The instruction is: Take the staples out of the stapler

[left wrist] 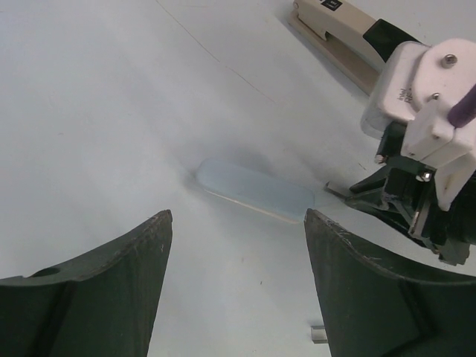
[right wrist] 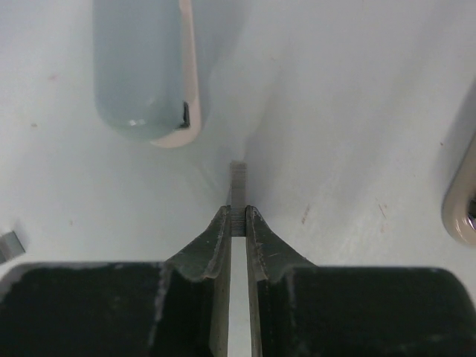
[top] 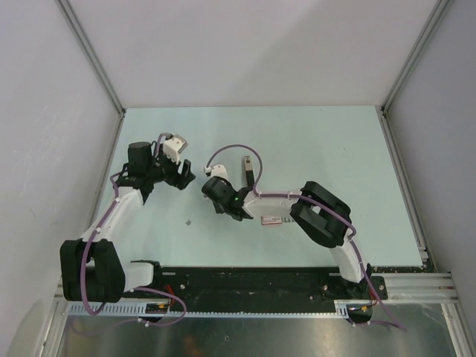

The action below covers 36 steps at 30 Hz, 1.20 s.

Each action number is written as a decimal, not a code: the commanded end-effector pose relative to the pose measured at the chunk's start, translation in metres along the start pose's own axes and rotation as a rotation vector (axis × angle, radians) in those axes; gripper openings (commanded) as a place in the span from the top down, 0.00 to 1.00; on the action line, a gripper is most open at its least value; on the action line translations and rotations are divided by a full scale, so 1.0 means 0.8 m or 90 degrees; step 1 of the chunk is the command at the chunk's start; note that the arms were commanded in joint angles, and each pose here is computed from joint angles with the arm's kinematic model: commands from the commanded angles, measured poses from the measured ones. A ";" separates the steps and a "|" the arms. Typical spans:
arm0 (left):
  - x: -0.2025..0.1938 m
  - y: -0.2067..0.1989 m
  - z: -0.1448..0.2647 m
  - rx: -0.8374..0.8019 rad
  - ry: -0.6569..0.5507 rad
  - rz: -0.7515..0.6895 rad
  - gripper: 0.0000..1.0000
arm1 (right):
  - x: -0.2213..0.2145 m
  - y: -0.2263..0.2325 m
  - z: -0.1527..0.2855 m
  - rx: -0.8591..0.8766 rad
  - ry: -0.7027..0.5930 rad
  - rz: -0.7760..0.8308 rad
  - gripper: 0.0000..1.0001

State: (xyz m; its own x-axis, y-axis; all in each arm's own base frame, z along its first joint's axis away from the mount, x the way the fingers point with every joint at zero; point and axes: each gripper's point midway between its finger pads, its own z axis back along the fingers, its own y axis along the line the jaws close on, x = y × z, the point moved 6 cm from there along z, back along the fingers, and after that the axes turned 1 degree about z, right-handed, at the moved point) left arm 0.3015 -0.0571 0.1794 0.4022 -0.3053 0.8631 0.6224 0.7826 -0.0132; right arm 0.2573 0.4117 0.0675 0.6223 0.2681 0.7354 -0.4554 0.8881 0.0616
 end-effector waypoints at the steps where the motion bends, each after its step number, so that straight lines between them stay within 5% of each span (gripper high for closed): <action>1: 0.008 -0.003 0.007 -0.009 -0.024 -0.014 0.23 | 0.009 -0.008 0.033 -0.013 -0.014 0.021 0.93; 15: 0.012 -0.003 0.006 -0.025 -0.017 -0.019 0.24 | -0.011 0.029 0.089 0.028 -0.060 0.246 0.97; 29: 0.012 0.000 0.005 -0.019 -0.006 -0.018 0.24 | -0.085 0.049 0.101 -0.098 -0.070 0.521 0.90; 36: 0.016 0.000 0.009 -0.020 -0.004 -0.019 0.24 | -0.103 0.053 0.108 -0.087 -0.061 0.553 0.63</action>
State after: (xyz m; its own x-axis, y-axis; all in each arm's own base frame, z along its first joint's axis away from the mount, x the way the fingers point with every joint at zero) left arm 0.2952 -0.0589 0.1749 0.4247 -0.3164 0.8482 0.6437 0.7643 -0.0372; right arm 0.1286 0.3988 0.0634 0.0382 0.8404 0.5407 -0.6756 0.4204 -0.6057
